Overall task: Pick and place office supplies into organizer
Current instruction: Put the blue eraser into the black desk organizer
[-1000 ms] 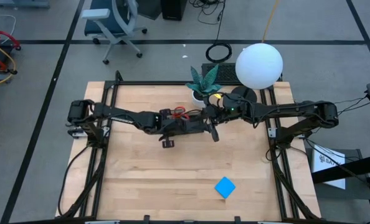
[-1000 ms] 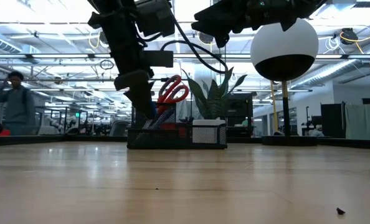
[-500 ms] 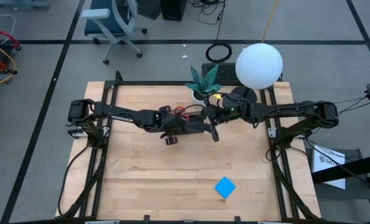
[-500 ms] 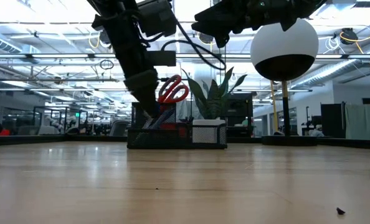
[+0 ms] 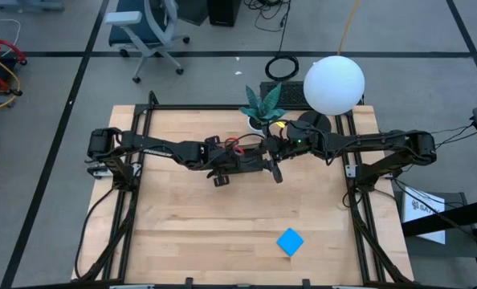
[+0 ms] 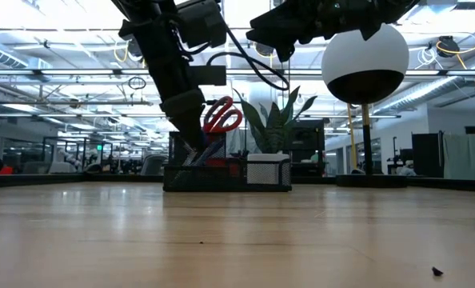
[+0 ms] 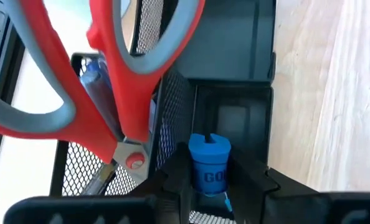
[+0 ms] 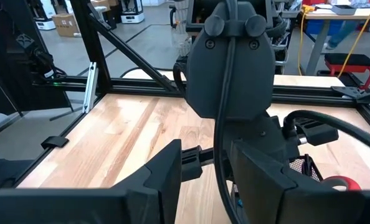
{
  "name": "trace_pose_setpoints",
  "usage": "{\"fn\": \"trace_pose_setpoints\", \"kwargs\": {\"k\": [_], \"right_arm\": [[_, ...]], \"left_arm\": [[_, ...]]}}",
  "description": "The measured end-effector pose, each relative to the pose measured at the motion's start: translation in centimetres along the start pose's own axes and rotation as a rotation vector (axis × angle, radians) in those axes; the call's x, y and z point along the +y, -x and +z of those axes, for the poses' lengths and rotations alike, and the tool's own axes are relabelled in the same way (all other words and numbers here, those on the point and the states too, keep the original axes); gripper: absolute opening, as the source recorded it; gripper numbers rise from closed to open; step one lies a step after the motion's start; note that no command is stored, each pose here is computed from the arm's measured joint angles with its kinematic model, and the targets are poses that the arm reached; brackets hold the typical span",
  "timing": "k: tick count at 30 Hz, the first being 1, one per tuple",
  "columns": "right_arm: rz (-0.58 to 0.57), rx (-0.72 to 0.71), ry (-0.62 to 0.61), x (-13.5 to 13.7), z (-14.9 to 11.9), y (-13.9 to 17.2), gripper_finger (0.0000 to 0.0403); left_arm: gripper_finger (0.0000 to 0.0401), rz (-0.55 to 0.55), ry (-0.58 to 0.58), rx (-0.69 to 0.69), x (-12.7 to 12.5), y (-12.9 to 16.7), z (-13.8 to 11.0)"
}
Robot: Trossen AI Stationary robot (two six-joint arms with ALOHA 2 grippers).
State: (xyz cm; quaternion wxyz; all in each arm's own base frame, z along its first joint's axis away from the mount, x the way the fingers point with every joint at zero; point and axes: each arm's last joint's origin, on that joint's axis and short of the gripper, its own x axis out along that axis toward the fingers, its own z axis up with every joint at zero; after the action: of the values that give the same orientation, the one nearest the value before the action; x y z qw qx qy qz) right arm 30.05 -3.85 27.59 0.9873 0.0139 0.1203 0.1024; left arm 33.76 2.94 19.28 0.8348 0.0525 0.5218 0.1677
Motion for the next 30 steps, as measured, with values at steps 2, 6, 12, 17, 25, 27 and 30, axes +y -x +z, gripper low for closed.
{"fn": "trace_pose_setpoints", "kwargs": {"k": [2, 6, 12, 17, 25, 27, 30], "right_arm": [[0.000, 0.000, 0.000, 0.00, 0.01, 0.00, 0.0130], [0.000, 0.000, 0.000, 0.00, 0.01, 0.00, 0.0130], [0.000, 0.000, 0.000, 0.00, 0.00, 0.00, 0.0130], [0.000, 0.000, 0.003, 0.00, 0.00, 0.00, 0.0130], [0.000, 0.000, 0.003, -0.01, 0.00, 0.00, 0.0130], [0.000, 0.000, 0.004, -0.01, 0.00, 0.00, 0.0130], [0.000, 0.000, 0.004, -0.01, 0.01, 0.00, 0.0130]], "left_arm": [[0.0087, 0.000, 0.001, -0.006, 0.00, 0.00, 0.06], [0.0088, 0.000, -0.039, -0.008, 0.00, 0.00, 0.08], [0.0088, -0.001, -0.033, -0.008, -0.04, 0.01, 0.07], [0.0088, 0.000, -0.021, -0.007, -0.04, 0.01, 0.06], [0.0088, -0.004, -0.010, -0.006, -0.27, 0.09, 0.03], [0.0089, -0.007, -0.004, -0.007, -0.39, 0.12, 0.03], [0.0103, -0.008, -0.005, -0.008, -0.55, 0.17, 0.02]]}}
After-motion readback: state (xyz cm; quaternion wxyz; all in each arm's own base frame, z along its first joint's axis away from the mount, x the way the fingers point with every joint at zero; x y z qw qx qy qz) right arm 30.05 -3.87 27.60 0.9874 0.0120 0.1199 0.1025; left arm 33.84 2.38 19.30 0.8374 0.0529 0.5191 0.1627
